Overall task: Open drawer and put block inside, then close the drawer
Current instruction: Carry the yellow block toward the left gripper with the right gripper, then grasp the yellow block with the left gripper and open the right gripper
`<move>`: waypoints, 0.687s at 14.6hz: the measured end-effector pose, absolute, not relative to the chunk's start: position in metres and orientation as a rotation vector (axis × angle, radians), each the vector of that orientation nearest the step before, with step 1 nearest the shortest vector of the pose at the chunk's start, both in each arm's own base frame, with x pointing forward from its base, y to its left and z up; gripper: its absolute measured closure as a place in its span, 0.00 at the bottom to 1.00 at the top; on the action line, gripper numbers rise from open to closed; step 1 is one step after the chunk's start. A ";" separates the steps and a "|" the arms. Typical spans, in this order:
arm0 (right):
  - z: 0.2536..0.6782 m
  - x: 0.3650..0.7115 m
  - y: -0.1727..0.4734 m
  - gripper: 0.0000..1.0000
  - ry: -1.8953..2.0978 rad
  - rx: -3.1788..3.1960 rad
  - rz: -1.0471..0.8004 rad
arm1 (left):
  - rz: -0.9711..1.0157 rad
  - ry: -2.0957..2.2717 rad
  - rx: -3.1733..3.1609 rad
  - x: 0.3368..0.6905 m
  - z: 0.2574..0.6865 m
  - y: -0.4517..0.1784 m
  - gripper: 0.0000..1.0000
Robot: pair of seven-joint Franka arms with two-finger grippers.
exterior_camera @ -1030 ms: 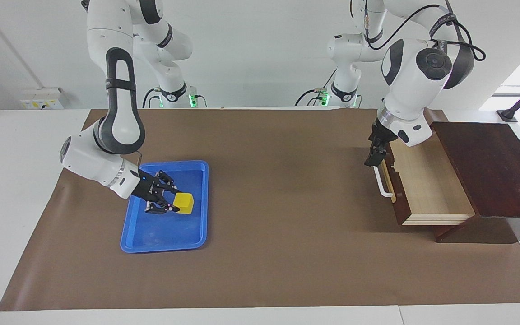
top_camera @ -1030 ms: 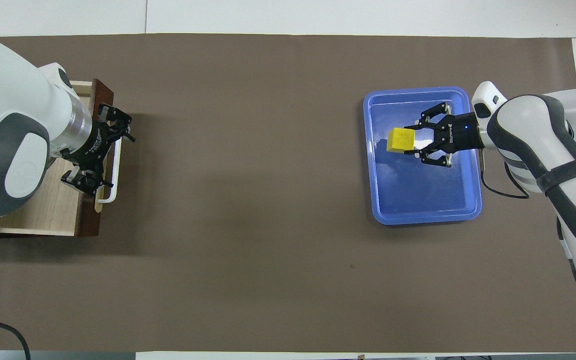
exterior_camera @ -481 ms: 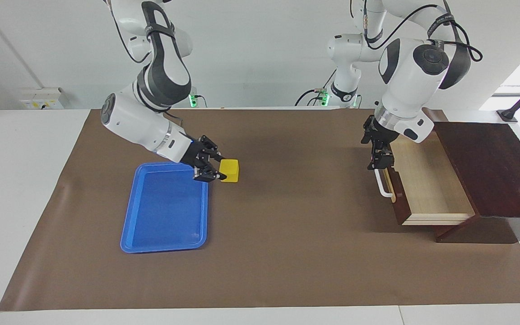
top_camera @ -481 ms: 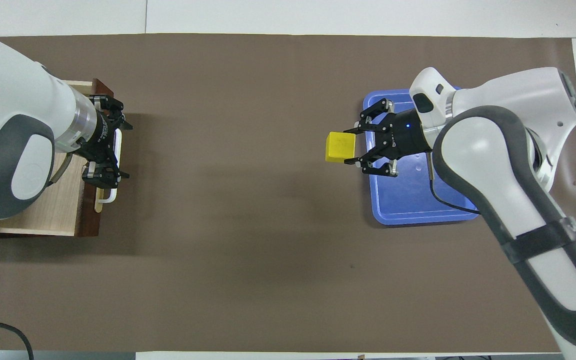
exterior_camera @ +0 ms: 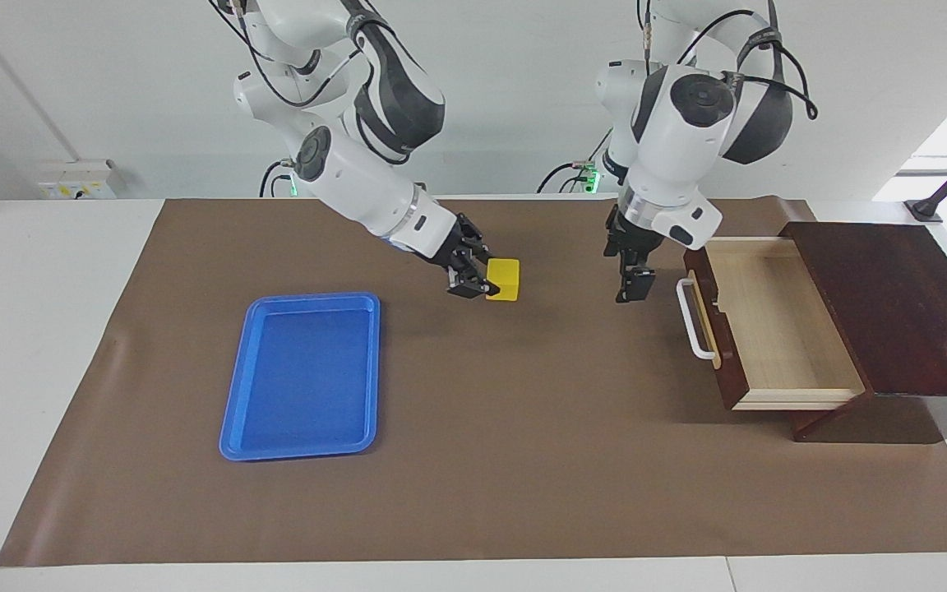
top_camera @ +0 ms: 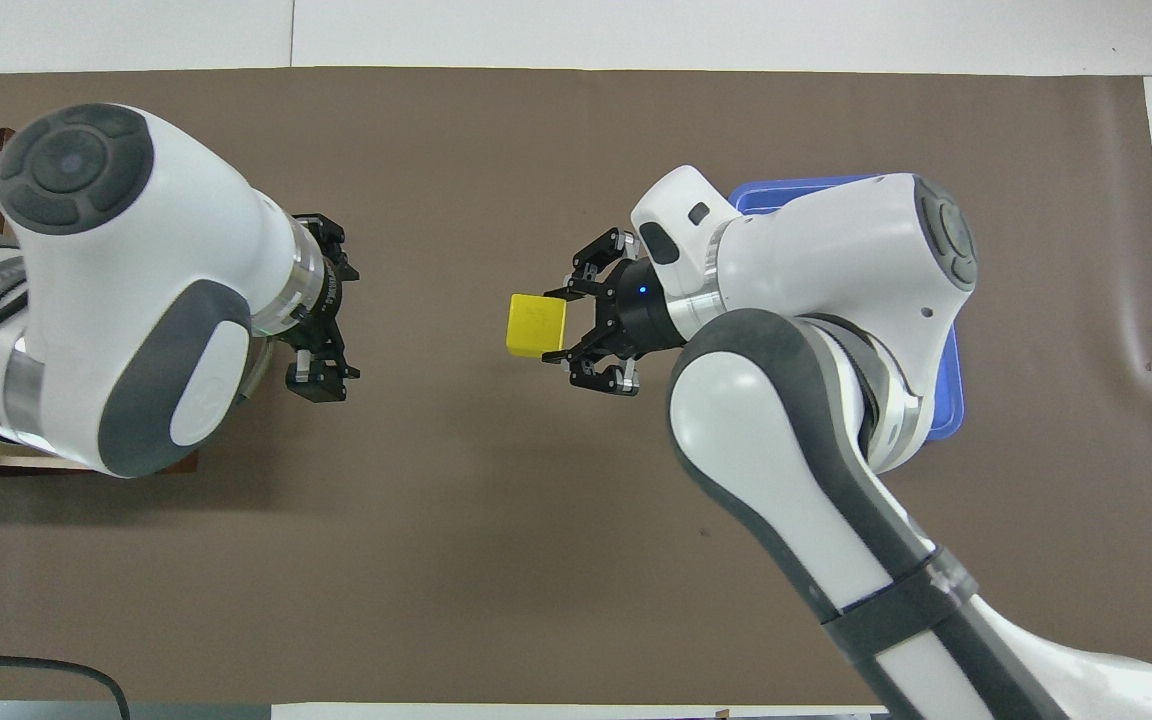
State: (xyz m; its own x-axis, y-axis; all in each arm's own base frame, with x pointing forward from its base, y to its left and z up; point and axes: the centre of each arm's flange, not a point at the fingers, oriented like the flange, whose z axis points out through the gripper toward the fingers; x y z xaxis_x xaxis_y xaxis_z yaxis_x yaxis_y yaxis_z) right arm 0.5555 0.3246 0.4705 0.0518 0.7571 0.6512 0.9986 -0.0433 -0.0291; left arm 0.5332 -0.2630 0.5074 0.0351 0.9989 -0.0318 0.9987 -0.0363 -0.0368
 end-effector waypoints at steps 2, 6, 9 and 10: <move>0.470 0.546 0.348 0.44 -1.776 -1.858 -0.679 | 0.091 -2.180 -2.255 0.523 0.499 -0.292 0.00; 0.468 0.539 0.361 0.44 -1.799 -1.858 -0.671 | 0.108 -2.194 -2.282 0.520 0.493 -0.313 0.00; 0.467 0.541 0.359 0.44 -1.797 -1.863 -0.671 | 0.108 -2.197 -2.303 0.517 0.495 -0.320 0.00; 0.467 0.541 0.359 0.44 -1.796 -1.863 -0.671 | 0.107 -2.194 -2.309 0.516 0.495 -0.323 0.00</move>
